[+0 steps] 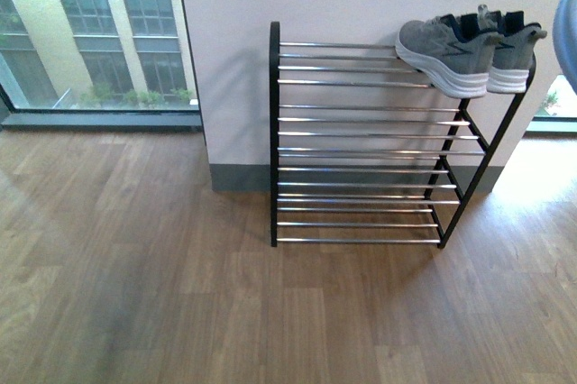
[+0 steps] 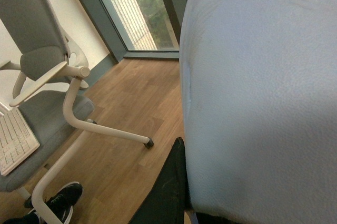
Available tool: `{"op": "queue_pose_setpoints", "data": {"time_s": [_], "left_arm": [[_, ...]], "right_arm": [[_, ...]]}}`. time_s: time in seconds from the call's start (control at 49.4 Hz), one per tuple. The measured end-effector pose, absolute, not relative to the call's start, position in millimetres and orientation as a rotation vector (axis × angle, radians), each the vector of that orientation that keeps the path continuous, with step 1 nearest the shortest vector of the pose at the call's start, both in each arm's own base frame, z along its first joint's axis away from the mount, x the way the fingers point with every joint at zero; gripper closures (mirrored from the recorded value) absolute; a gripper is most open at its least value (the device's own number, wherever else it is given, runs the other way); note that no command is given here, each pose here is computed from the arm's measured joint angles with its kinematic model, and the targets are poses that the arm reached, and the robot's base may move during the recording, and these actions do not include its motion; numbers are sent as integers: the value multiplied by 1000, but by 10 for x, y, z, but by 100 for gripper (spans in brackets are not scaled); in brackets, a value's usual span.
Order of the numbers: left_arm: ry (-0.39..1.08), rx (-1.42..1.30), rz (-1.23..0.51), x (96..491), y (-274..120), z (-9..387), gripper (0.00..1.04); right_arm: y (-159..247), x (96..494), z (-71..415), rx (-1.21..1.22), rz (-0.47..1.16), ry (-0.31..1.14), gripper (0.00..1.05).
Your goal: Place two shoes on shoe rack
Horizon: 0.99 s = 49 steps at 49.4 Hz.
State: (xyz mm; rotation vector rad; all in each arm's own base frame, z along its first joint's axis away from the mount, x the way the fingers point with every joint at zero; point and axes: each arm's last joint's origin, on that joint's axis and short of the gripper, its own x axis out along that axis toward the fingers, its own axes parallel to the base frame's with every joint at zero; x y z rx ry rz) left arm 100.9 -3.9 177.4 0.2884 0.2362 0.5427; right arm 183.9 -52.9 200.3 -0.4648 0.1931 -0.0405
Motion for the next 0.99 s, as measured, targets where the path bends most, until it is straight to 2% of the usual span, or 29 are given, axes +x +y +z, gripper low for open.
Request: {"op": "queue_pose_setpoints", "data": {"time_s": [0.991], "left_arm": [[235, 288, 542, 1008, -38, 1776, 103]], "right_arm": [[-529, 1838, 2005, -467, -41, 192, 103]]}}
